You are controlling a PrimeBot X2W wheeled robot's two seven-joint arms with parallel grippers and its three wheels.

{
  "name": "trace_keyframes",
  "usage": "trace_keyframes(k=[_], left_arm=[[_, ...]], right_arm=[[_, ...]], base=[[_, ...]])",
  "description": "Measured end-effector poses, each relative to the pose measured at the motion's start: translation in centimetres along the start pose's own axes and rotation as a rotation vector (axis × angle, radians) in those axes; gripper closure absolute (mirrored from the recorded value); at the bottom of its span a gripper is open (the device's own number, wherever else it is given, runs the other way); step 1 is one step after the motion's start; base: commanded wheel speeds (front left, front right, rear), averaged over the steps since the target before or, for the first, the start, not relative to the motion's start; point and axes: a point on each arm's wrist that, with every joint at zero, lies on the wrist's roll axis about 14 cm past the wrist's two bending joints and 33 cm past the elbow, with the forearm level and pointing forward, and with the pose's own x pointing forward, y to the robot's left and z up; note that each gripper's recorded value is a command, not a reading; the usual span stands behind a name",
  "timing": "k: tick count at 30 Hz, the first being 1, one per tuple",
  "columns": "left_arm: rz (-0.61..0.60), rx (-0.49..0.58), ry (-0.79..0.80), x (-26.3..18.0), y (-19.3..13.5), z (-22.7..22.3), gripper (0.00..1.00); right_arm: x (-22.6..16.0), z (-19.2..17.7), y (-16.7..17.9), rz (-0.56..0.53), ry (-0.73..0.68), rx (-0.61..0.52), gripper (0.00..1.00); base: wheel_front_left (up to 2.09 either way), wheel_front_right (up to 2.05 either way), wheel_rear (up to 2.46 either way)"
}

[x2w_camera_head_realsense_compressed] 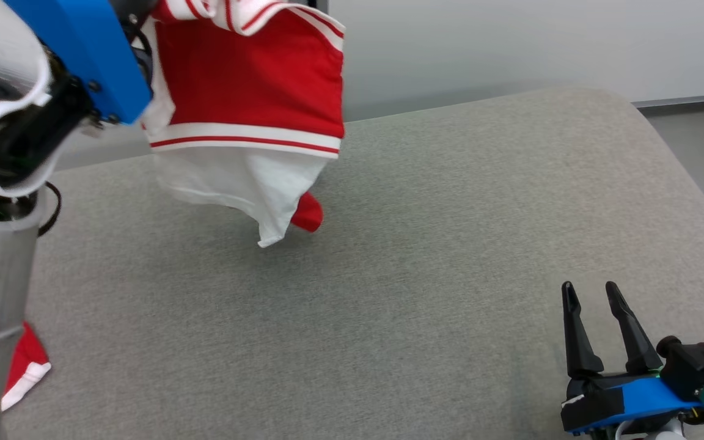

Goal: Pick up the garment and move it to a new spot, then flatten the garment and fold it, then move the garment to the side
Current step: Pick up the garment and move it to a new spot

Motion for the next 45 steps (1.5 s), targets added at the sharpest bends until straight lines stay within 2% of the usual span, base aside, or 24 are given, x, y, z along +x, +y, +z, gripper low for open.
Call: trace_keyframes(k=[4,9,14,18,19,20,21,22,24,25,28,31,38,45], left_arm=[[-0.094,-0.006,0.046,2.3,-3.3,-2.0,1.00],[-0.128,-0.042,0.151,4.7,-4.9,-7.0,1.00],[-0.098,-0.083,0.310,5.9,-5.2,-15.6,1.00],[-0.054,-0.154,0.422,5.5,-5.6,-22.9,1.00],[-0.041,-0.171,0.430,5.4,-5.7,-24.2,0.91],[-0.032,-0.191,0.415,5.4,-5.8,-24.9,0.67],[-0.019,-0.217,0.402,5.3,-5.9,-25.6,0.63],[-0.008,-0.231,0.391,5.3,-5.9,-26.3,0.51],[0.017,-0.243,0.391,4.8,-5.7,-27.9,0.05],[0.025,-0.255,0.383,4.6,-5.7,-28.4,0.00],[0.047,-0.296,0.299,4.4,-5.7,-28.1,0.00],[0.055,-0.304,0.125,4.4,-5.3,-25.5,0.00],[0.201,-0.307,-0.163,0.6,-1.6,-22.7,0.00],[0.358,-0.289,-0.227,-5.1,1.6,-23.4,0.00]], right_arm=[[-1.1,0.6,-1.6,-0.049,-0.013,-0.002,0.00],[-2.2,0.9,-3.0,-0.096,-0.023,0.002,0.00],[-2.5,0.7,-3.7,-0.121,-0.013,-0.004,0.00],[-2.4,0.5,-3.8,-0.125,-0.004,-0.002,0.00],[-2.4,0.4,-3.8,-0.124,-0.003,-0.001,0.00],[-2.3,0.4,-3.7,-0.124,-0.003,-0.001,0.00],[-2.3,0.4,-3.7,-0.123,-0.003,-0.001,0.00],[-2.2,0.4,-3.7,-0.122,-0.003,-0.002,0.00],[-2.0,0.4,-3.7,-0.121,-0.005,0.001,0.00],[-1.9,0.4,-3.6,-0.118,-0.004,0.001,0.00],[-1.6,0.2,-3.3,-0.107,-0.001,0.003,0.00],[-1.3,0.1,-2.6,-0.086,0.002,0.006,0.00],[-0.3,-0.1,-0.8,-0.026,0.004,0.004,0.00],[1.0,0.6,1.4,0.047,-0.019,-0.014,0.00]], base=[[0.00,0.00,0.00],[0.00,0.00,0.00],[0.00,0.00,0.00],[0.00,0.00,0.00],[0.00,0.00,0.00],[0.00,0.00,0.00],[0.00,0.00,0.00],[0.00,0.00,0.00],[0.00,0.00,0.00],[0.00,0.00,0.00],[0.00,0.00,0.00],[0.00,0.00,0.00],[0.00,0.00,0.00],[0.00,0.00,0.00]])
